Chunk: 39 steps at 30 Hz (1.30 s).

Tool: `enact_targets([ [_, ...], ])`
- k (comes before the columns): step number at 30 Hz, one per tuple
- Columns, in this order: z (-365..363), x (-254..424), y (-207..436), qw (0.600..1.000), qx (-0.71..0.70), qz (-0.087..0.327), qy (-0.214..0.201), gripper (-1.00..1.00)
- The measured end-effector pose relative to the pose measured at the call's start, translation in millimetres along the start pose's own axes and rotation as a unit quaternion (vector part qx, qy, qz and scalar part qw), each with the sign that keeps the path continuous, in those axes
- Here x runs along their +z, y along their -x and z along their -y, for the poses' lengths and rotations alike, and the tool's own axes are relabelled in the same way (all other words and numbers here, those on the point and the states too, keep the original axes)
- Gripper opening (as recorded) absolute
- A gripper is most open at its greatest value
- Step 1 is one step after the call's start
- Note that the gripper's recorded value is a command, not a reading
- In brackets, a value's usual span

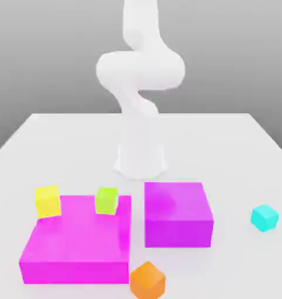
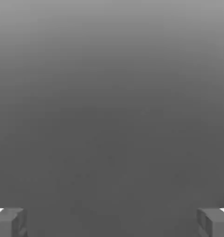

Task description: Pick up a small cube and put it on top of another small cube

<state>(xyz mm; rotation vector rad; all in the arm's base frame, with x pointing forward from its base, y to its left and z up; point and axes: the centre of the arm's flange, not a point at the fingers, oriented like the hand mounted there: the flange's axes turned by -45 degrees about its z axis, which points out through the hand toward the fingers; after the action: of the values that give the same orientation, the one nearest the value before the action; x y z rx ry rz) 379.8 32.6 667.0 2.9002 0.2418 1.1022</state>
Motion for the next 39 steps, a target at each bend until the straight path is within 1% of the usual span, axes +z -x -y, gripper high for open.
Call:
enact_targets([
  [2,31,46,5,0.997,-0.075,0.030,-0.017,0.00],
  [5,78,106,22,0.980,-0.182,0.068,-0.046,0.00],
  [8,127,159,51,0.949,-0.287,0.101,-0.080,0.00],
  [11,176,204,90,0.905,-0.389,0.128,-0.117,0.00],
  [13,208,229,121,0.868,-0.453,0.143,-0.144,0.00],
  [16,251,259,175,0.802,-0.544,0.162,-0.186,0.00],
  [20,313,280,262,0.686,-0.661,0.172,-0.249,0.00],
  [23,333,294,326,0.603,-0.720,0.180,-0.291,0.00],
  [24,336,300,339,0.590,-0.728,0.181,-0.297,0.00],
  [26,340,315,357,0.581,-0.734,0.182,-0.302,0.00],
  [29,343,339,381,0.578,-0.736,0.182,-0.304,0.00],
  [30,343,344,386,0.577,-0.736,0.182,-0.304,-1.00],
  [36,343,346,389,0.576,-0.736,0.183,-0.304,-1.00],
  [39,343,331,374,0.577,-0.736,0.182,-0.304,-1.00],
])
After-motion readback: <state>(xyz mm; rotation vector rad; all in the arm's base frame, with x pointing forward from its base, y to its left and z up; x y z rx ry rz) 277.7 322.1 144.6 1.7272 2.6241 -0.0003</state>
